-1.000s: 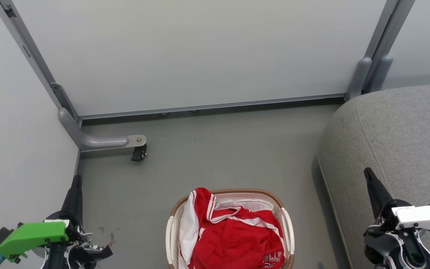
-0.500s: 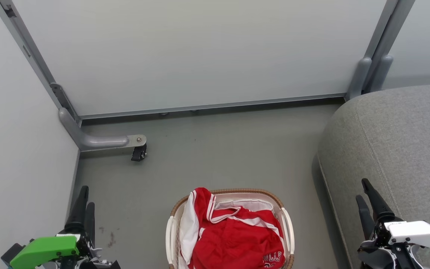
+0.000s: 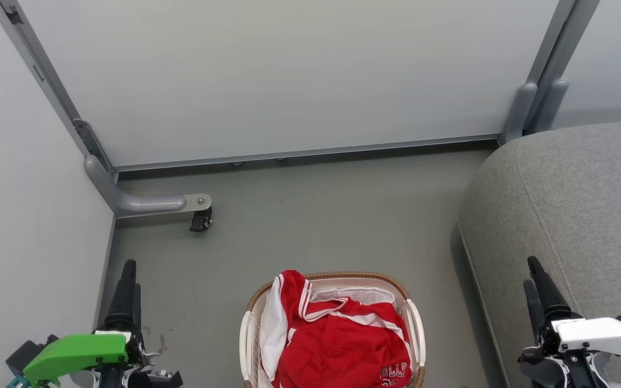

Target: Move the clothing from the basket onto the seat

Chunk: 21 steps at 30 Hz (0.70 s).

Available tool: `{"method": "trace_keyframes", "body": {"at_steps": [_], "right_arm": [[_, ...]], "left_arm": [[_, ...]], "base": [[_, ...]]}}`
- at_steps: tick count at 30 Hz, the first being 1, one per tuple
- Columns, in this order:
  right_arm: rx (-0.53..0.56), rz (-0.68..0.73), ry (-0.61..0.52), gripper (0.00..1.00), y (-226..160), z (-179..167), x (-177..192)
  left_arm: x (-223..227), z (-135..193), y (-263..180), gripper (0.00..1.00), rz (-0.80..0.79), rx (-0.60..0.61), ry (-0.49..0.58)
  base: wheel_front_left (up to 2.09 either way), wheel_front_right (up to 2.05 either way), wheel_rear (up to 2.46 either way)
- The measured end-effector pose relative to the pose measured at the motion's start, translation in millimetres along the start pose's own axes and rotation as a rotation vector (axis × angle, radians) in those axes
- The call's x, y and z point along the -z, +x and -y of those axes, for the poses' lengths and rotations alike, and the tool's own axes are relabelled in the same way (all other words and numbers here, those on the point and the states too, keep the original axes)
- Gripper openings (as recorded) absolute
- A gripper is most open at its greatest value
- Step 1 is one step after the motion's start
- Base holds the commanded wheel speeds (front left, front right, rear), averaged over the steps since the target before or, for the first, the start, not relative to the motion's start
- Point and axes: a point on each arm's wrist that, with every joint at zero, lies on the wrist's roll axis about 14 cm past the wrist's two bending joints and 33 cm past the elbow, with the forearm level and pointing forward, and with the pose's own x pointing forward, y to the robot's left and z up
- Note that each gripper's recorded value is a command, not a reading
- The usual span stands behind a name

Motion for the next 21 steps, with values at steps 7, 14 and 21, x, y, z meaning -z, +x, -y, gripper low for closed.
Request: {"method": "trace_keyframes", "body": {"at_steps": [7,14,21], "right_arm": [[-0.041,0.018,-0.139,1.0,1.9,-13.8,-2.8],[-0.056,0.026,-0.319,1.0,1.5,-18.4,-3.1],[-0.071,0.043,-0.446,1.0,2.2,-22.8,-5.6]], "left_arm": [[4.9,12.5,1.5,1.0,-0.005,0.039,0.14],[8.4,21.3,1.9,1.0,-0.004,0.069,0.295],[12.7,24.8,2.1,1.0,-0.006,0.086,0.441]], "base": [[0.0,0.0,0.0],[0.0,0.0,0.0],[0.0,0.0,0.0]]}}
